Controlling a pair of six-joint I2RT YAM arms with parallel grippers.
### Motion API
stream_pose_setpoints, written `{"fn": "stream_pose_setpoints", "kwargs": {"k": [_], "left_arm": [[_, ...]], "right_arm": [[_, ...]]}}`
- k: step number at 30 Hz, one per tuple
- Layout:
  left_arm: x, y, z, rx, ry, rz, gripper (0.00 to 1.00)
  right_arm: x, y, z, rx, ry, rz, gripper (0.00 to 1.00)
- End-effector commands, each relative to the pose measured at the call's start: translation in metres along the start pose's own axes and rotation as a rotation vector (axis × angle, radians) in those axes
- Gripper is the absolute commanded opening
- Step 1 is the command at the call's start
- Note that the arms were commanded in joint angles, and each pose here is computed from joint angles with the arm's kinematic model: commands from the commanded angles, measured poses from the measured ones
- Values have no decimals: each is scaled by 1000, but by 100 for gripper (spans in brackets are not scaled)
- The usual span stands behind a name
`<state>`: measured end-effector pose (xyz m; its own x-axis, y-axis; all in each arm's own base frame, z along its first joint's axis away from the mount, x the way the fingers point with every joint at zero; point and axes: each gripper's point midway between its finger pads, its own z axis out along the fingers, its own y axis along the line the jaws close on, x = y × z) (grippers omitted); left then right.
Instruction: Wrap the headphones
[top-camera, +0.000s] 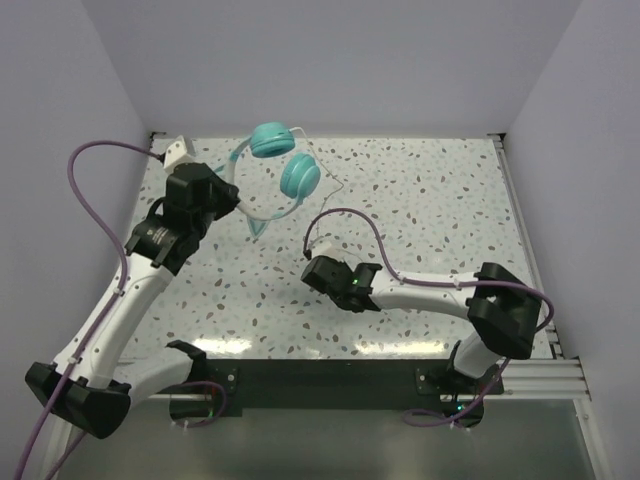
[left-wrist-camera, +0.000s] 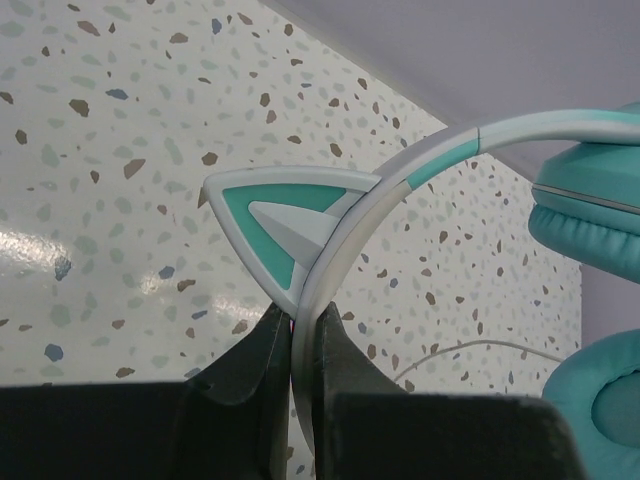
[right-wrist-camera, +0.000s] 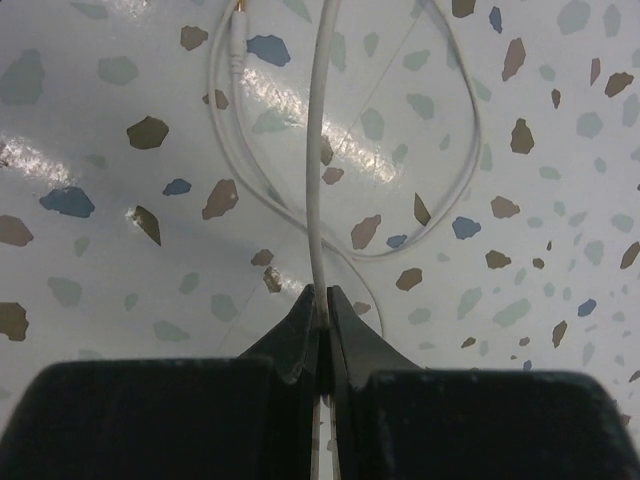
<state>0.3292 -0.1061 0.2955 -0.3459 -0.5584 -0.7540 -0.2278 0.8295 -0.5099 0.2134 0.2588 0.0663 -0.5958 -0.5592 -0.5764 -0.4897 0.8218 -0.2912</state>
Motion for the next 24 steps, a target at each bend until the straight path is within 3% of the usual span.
{"fn": "stream_pose_setpoints", "kwargs": {"k": [1, 11, 24], "left_arm": [[-24, -24, -18, 177, -21, -119, 0], [-25, -46, -29, 341, 75, -161, 0], [-22, -65, -19, 436, 134, -248, 0]], "right_arm": [[-33, 4, 8, -21, -52, 0, 0], [-56, 41, 42, -131, -36, -24, 0], [-45, 86, 58, -245, 14, -95, 0]]}}
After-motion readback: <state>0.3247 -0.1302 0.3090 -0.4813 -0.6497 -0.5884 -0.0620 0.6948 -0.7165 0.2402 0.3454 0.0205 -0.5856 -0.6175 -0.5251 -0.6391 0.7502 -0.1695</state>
